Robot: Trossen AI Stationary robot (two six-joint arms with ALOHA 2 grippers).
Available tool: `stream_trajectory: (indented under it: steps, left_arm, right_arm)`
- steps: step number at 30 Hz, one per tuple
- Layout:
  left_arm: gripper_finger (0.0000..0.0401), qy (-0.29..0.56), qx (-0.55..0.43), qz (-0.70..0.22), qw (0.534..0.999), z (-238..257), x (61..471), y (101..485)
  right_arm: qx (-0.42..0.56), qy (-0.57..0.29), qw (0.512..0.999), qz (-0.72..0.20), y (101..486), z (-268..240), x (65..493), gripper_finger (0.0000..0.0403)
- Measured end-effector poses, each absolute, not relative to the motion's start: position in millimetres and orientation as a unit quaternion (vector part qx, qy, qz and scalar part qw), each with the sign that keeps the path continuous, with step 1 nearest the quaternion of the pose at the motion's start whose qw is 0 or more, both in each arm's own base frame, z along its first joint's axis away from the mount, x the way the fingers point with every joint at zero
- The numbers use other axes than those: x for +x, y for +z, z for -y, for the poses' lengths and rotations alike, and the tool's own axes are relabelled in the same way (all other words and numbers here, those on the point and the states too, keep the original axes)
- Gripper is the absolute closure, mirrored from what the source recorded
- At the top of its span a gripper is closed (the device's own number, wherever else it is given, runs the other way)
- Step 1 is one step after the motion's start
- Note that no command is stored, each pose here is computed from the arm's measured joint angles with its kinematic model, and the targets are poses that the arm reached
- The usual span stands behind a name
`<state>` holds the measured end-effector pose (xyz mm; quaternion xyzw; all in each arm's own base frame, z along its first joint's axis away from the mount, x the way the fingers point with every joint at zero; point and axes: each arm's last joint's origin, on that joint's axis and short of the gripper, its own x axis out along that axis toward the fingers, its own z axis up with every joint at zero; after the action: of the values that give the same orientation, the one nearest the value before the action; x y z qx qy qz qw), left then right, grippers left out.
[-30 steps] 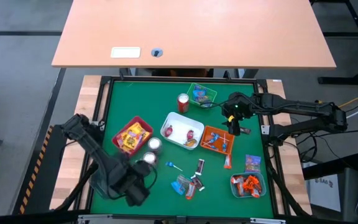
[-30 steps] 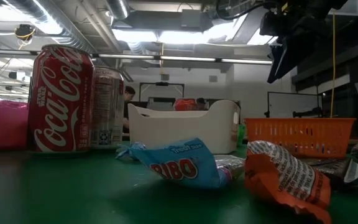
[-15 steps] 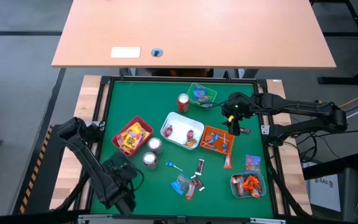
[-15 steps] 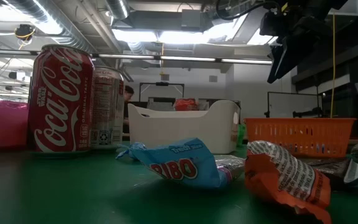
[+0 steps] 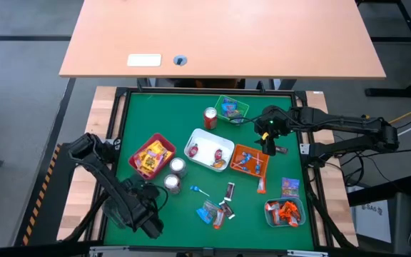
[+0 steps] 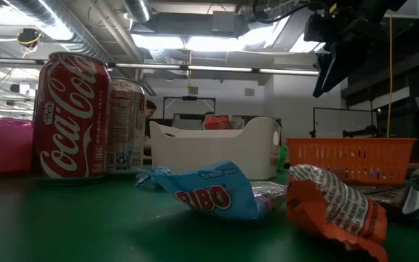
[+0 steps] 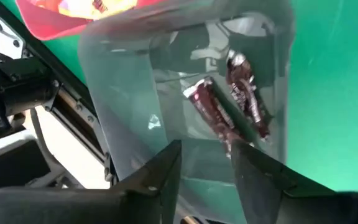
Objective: Sort candy
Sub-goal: Put the blue candy into the green bin
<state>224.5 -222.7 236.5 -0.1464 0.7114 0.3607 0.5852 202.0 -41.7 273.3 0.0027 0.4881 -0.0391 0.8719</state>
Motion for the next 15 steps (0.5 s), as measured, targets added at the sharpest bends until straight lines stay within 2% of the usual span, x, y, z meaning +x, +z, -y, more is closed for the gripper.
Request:
stream_trajectory:
  steps: [5,15]
  left_arm:
    - [0.0271,0.352,-0.158,-0.690,0.612,219,236,249]
    - [0.0271,0.248,-0.210,-0.642,0.694,223,267,287]
  right_arm:
    - [0.003,-0.039,0.872,-0.488,273,42,202,0.0169]
    - [0.003,-0.039,0.872,-0.488,273,42,202,0.0169]
